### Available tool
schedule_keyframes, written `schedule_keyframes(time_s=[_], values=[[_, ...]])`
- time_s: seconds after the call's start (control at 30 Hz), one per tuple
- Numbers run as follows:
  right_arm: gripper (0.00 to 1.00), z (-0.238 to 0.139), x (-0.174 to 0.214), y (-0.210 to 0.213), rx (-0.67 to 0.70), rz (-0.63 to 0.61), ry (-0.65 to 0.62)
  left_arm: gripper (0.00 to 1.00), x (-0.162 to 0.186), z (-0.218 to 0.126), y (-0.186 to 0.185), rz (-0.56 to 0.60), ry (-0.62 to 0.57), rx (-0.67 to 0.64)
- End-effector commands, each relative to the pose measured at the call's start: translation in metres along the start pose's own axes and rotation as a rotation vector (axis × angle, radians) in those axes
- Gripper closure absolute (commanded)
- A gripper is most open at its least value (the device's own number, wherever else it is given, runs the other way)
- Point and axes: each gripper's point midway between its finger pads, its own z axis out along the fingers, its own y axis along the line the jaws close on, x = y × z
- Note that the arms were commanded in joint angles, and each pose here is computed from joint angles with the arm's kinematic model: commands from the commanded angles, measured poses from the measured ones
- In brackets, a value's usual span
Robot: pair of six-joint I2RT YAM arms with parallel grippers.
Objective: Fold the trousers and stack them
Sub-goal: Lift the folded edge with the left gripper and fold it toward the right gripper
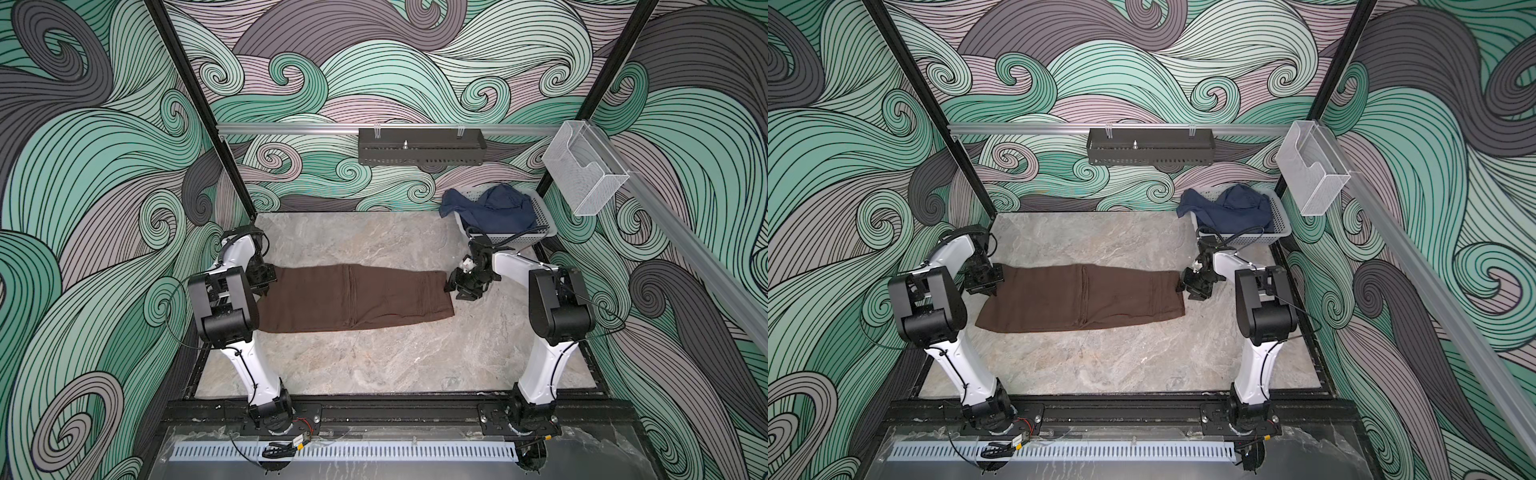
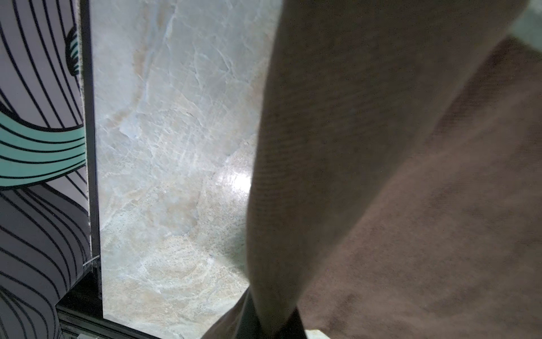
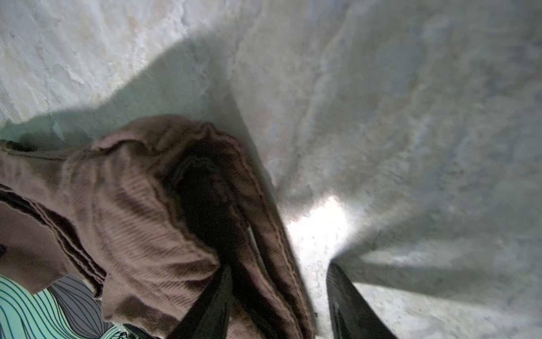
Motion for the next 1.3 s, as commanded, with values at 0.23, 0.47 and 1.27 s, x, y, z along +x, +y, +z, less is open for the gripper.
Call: schedule_keyframes(time_s=[0.23, 0.47, 1.27], values=[[0.32, -0.032, -0.007, 0.011, -0.022, -0.007, -0.142, 1.0, 0.005, -0.015, 0.001, 0.004, -0.016, 0.001], [0.33, -0.008, -0.004, 0.029, -0.108, -0.037, -0.058, 1.0, 0.005, -0.015, 0.0, 0.004, -0.011, 0.005], [0.81, 0.026, 0.023, 0.034, -0.113, -0.035, 0.06, 1.0, 0.026, -0.058, -0.026, -0.05, -0.015, 0.164]])
